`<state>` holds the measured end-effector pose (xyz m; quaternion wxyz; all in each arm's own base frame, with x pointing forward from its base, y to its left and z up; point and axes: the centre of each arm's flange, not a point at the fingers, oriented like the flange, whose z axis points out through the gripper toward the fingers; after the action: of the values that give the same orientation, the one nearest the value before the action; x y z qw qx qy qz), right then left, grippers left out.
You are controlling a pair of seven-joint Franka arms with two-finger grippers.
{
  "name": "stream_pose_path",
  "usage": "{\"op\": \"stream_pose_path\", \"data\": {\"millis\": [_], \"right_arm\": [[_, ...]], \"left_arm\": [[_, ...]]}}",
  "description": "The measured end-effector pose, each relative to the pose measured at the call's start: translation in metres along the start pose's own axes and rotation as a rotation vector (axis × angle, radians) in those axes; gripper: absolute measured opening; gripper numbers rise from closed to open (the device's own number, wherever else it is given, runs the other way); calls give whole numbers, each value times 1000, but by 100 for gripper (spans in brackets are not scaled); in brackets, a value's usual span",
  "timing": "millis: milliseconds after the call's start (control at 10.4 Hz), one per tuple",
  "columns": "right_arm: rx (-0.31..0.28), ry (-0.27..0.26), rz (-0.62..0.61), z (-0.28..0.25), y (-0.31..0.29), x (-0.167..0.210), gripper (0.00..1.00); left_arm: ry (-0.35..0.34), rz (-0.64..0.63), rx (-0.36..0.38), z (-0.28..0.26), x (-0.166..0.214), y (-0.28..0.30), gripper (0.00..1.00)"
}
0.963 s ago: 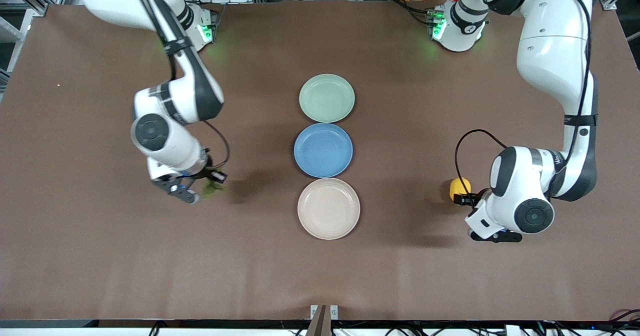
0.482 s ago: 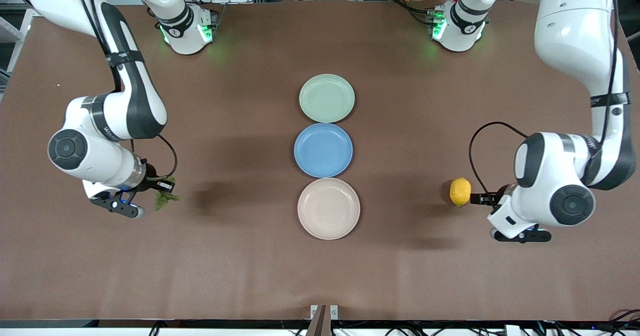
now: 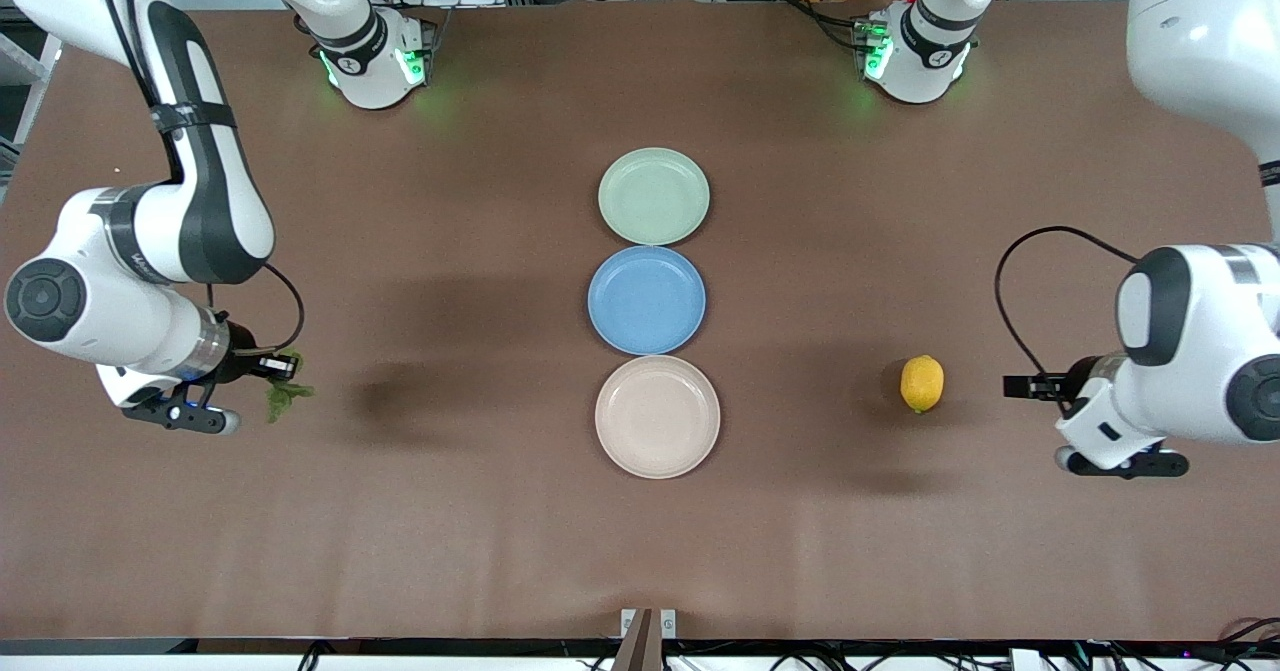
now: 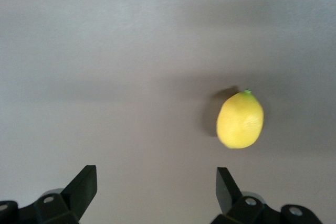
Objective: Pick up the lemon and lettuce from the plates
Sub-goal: 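Release the lettuce and the lemon onto the table with both grippers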
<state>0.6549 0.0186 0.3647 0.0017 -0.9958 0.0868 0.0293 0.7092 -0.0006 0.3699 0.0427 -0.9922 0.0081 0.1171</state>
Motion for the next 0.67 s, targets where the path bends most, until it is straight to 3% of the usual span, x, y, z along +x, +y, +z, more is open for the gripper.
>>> {"op": "stream_pose_path", "data": {"millis": [289,385,482,674], "right_arm": [[-1,-10,-46,0,1,-1,3],[-1,-12,-44,0,4,-1,8],[-1,-13,-43,0,9,0,18],[1,-12,-73,0,24,3,49]], "left_arm": [[9,-18,-6,-19,-10,-20,100],[10,-21,-6,-22,-12,-21,100],[10,-22,-6,-24,-13,-22,100],[18,-28,-7,-36,-21,-27,100]]}}
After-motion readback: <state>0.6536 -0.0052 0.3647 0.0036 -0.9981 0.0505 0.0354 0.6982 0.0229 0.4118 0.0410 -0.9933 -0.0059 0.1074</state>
